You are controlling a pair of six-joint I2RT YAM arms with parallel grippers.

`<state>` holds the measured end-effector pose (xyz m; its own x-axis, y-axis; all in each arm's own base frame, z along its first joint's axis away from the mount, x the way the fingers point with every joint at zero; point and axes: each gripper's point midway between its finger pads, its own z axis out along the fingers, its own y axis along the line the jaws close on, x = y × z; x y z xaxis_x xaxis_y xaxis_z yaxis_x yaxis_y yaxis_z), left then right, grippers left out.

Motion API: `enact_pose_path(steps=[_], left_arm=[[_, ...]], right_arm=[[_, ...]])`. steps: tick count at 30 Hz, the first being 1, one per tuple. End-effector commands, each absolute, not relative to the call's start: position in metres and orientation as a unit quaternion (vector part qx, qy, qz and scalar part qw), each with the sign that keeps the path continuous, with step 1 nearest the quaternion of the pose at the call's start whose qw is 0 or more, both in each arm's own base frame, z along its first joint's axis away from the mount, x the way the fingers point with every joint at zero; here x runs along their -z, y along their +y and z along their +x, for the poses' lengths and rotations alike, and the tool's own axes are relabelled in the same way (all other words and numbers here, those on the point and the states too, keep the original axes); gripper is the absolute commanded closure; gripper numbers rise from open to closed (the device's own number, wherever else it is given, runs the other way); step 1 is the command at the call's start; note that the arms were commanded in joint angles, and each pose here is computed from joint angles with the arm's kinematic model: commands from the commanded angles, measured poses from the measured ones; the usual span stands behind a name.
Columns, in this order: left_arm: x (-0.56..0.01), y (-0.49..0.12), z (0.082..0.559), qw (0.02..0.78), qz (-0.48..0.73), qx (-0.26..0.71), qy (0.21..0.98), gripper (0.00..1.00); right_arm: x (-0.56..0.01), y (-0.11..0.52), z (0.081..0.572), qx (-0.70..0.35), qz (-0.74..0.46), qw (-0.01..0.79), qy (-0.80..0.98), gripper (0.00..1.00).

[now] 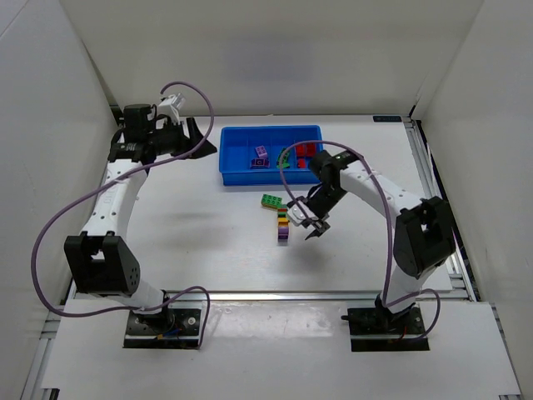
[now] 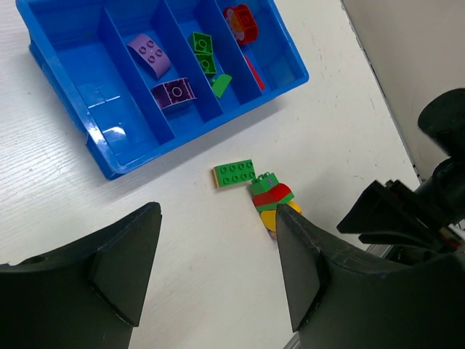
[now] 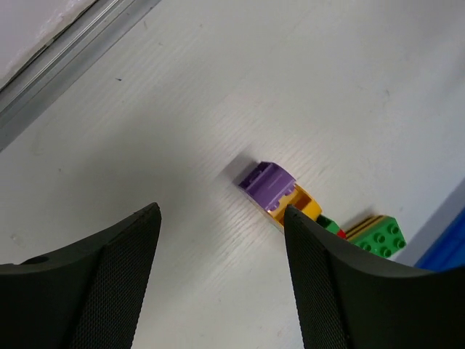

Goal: Sort the legos into containers by color

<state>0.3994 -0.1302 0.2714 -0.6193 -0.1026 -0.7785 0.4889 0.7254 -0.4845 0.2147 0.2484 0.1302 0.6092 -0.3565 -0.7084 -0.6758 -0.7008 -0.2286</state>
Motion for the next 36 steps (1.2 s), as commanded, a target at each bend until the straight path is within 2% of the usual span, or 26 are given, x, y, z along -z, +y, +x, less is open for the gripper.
enact_pose_path(steps=[1,7,32,36], left_arm=[[-0.297,-0.133,0.384,0.444,0.134,0.364,0.808,0.25],[-0.293,-0.116,0.382,0.449,0.117,0.359,0.81,0.25],[-0.276,-0.087,0.378,0.448,0.081,0.356,0.816,0.24],[-0.277,-0.087,0.379,0.452,0.082,0.353,0.815,0.24]], right_arm=[[-0.136,0.273,0.222,-0.207,-0.932,0.293,-0.045,0.28],[-0.117,0.29,0.229,-0.16,-0.956,0.24,-0.06,0.29],[-0.053,0.311,0.265,-0.063,-0.978,0.164,-0.114,0.33],[-0.04,0.307,0.264,-0.06,-0.979,0.156,-0.117,0.37]])
